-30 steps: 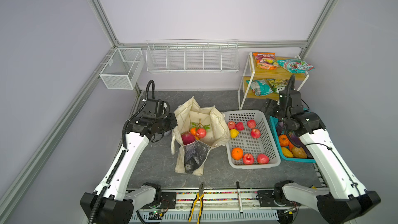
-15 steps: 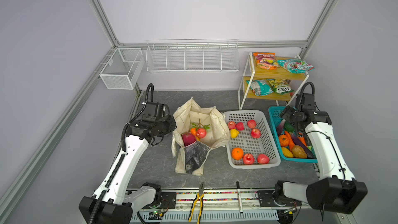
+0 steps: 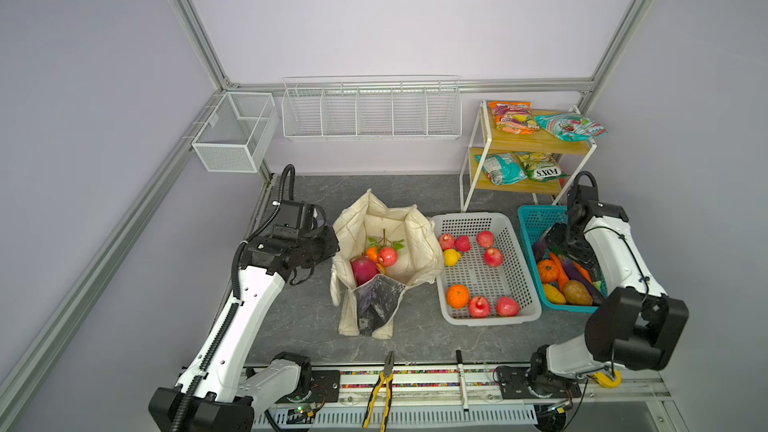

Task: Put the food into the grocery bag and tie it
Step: 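Lower the right gripper onto the round green squash and grasp it, then lift the green squash with the right gripper and carry it over the bag, then lower the held squash into the bag beside the left gripper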

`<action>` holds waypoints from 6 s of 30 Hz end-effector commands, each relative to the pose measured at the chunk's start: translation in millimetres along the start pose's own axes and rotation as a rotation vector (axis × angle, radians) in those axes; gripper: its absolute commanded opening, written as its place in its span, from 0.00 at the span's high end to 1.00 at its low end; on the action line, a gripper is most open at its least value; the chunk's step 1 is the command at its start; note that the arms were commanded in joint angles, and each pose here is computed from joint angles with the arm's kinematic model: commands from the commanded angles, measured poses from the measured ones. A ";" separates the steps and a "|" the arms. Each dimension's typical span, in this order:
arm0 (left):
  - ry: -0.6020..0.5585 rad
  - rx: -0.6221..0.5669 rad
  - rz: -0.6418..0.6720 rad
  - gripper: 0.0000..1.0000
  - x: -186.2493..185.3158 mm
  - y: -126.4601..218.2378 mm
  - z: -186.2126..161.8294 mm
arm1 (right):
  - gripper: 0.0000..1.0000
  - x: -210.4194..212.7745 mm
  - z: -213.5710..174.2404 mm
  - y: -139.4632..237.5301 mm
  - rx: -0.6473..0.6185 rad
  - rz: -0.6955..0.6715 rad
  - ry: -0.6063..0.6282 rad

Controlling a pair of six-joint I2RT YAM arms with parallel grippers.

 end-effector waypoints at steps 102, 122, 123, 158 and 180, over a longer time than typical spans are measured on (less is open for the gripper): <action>-0.012 0.085 0.043 1.00 -6.4 -8.7 2.9 | 0.28 135.7 -94.9 191.9 -0.281 0.716 0.390; -0.027 0.044 0.032 1.00 -6.1 6.0 2.2 | 0.28 316.7 -251.5 233.2 -0.164 1.008 1.225; -0.029 0.043 0.031 1.00 -6.3 6.9 2.2 | 0.28 320.7 -253.9 229.1 -0.159 1.006 1.230; -0.033 0.013 0.011 1.00 -10.3 17.3 4.5 | 0.27 366.7 -297.6 126.1 -0.025 0.866 1.306; -0.022 -0.010 0.017 1.00 -9.6 20.8 6.0 | 0.26 366.0 -231.0 138.2 -0.264 0.769 1.253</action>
Point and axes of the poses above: each gripper's point midway between its finger pads, its own y axis back along the fingers, its own x axis along the line the jaws close on, z = x × y, the point moved 7 cm from there along y, back along the fingers, and after that the axes turned 10 degrees about y, right-handed, at the moved point
